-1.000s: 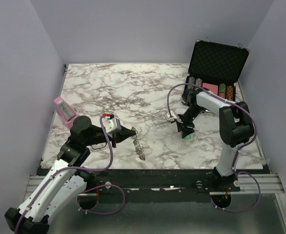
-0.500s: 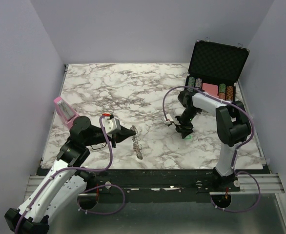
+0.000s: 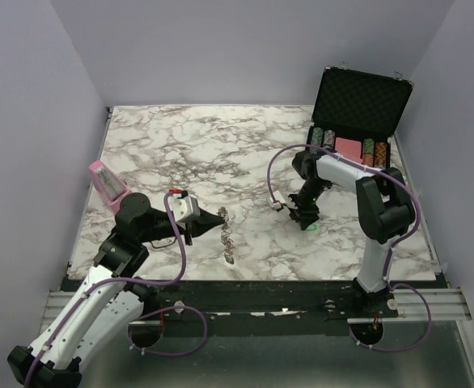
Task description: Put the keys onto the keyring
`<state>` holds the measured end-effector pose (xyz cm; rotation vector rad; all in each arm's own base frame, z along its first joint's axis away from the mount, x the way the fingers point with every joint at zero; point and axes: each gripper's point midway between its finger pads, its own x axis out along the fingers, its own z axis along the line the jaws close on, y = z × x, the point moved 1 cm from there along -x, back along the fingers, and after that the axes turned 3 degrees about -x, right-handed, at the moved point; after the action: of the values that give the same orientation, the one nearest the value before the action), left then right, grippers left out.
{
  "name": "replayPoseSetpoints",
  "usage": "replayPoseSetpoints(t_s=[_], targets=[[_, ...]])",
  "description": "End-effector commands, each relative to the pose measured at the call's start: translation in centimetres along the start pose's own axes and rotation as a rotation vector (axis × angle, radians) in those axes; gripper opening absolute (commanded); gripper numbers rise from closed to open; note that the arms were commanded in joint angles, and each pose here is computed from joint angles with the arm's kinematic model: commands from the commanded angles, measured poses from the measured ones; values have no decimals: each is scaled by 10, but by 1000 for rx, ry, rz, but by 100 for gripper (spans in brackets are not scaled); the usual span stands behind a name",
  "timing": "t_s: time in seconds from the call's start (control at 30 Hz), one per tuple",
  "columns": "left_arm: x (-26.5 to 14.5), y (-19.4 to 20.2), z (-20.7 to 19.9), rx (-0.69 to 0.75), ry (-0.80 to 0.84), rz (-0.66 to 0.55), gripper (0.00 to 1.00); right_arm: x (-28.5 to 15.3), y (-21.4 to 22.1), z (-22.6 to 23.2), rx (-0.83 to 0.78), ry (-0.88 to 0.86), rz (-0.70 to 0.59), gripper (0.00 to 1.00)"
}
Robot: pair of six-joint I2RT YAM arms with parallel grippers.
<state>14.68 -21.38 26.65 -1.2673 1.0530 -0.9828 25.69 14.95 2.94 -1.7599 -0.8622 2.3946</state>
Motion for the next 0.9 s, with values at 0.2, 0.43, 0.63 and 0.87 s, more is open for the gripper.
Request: replayPoseSetpoints(t_s=[0.2,0.43,0.63,0.87], targets=[[-2,-21,0,61,0,-44,0,7,5,14,13,-62,31,44],[-3,-22,-1,64,2,-46,0,2,5,17,12,-63,46,43],[-3,-22,-1,66,1,-48,0,2,5,18,12,-60,50,42],[-3,-22,-1,65,3,-48,0,1,4,16,15,-53,49,39]])
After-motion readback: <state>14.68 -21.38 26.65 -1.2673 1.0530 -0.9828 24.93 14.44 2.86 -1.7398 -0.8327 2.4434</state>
